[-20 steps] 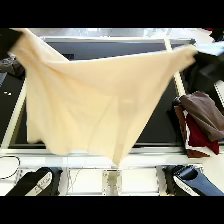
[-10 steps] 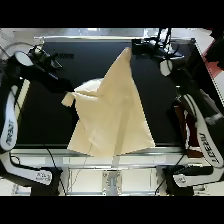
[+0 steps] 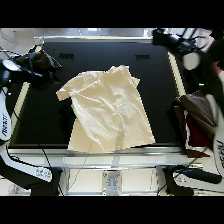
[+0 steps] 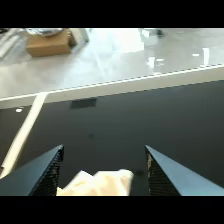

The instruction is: Fold the shirts.

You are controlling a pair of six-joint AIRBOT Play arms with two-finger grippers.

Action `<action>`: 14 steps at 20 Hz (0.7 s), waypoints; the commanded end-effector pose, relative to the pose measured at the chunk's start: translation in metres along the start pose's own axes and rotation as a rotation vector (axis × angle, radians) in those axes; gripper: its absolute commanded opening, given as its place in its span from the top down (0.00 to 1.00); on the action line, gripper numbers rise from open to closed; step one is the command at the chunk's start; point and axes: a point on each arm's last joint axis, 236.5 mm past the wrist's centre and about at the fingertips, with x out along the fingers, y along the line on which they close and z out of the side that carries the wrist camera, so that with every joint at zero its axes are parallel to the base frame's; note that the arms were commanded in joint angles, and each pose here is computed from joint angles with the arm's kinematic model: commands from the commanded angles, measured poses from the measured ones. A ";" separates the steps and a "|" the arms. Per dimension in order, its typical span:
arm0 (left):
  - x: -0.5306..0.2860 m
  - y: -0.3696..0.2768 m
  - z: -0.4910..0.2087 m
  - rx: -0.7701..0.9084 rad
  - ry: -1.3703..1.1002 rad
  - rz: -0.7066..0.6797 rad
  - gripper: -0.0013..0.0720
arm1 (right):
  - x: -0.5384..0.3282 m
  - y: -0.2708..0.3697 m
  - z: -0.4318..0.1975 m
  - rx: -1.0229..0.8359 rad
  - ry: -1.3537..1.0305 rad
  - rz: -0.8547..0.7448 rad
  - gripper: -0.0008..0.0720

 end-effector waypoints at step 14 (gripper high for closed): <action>0.078 0.036 0.001 0.176 0.040 0.151 0.11 | -0.253 -0.029 -0.184 0.261 0.631 -0.172 0.24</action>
